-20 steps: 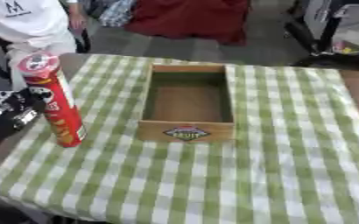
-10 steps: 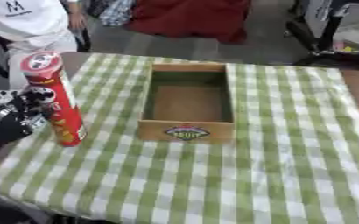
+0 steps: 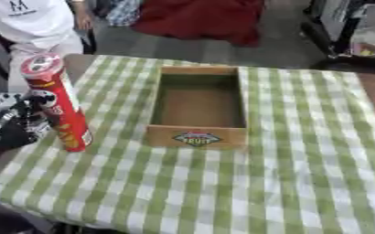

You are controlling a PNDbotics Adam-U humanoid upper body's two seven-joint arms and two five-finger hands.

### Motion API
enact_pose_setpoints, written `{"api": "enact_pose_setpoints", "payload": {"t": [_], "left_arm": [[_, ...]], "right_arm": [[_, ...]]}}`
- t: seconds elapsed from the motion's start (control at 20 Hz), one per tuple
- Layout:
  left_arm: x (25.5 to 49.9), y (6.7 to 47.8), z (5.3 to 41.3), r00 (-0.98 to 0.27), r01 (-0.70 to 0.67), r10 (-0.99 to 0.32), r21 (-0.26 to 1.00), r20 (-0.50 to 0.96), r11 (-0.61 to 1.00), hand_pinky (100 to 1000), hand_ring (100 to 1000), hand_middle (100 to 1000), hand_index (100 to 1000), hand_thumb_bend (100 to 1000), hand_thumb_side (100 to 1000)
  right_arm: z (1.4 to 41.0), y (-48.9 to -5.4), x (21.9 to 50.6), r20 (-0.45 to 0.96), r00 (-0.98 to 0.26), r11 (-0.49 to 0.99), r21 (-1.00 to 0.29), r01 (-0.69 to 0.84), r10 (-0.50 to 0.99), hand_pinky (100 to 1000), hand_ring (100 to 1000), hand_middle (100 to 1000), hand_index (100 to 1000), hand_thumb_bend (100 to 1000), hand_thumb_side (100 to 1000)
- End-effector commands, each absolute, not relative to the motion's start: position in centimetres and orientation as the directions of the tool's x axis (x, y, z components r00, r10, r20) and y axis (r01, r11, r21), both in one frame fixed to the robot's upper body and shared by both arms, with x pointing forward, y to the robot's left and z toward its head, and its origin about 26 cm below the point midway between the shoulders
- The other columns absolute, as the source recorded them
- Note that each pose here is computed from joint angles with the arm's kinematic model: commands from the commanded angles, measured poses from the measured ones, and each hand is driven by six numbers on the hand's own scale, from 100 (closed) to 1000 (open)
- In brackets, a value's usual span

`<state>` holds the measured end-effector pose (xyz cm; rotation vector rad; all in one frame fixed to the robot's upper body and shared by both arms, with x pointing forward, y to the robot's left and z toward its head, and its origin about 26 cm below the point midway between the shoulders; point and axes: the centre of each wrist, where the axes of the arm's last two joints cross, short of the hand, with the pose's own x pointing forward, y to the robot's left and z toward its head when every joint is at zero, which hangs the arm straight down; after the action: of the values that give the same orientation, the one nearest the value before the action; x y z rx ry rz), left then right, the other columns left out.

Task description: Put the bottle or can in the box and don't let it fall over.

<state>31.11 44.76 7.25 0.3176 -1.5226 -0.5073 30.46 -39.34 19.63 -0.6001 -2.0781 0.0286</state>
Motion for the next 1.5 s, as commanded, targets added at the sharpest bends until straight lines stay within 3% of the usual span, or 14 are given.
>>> {"api": "enact_pose_setpoints", "payload": {"t": [0.05, 0.9, 1.5], "left_arm": [[31.5, 45.2, 8.5, -0.042, 0.096, -0.528, 0.529, 0.848, 0.843, 998, 1000, 921, 1000, 387, 432], [32.2, 44.7, 7.9, -0.035, 0.104, -0.521, 0.522, 0.853, 0.847, 1000, 1000, 929, 1000, 380, 386], [32.9, 44.6, 7.7, -0.027, 0.097, -0.52, 0.52, 0.854, 0.849, 1000, 1000, 927, 1000, 394, 408]], "right_arm": [[20.9, -39.3, 30.3, 0.768, -0.468, 0.879, -0.255, 0.403, 0.438, 810, 771, 772, 826, 100, 692], [20.9, -39.3, 30.3, 0.769, -0.468, 0.879, -0.25, 0.405, 0.434, 809, 770, 771, 826, 100, 698], [20.8, -39.3, 30.3, 0.771, -0.468, 0.881, -0.248, 0.403, 0.432, 809, 771, 772, 826, 100, 702]]}}
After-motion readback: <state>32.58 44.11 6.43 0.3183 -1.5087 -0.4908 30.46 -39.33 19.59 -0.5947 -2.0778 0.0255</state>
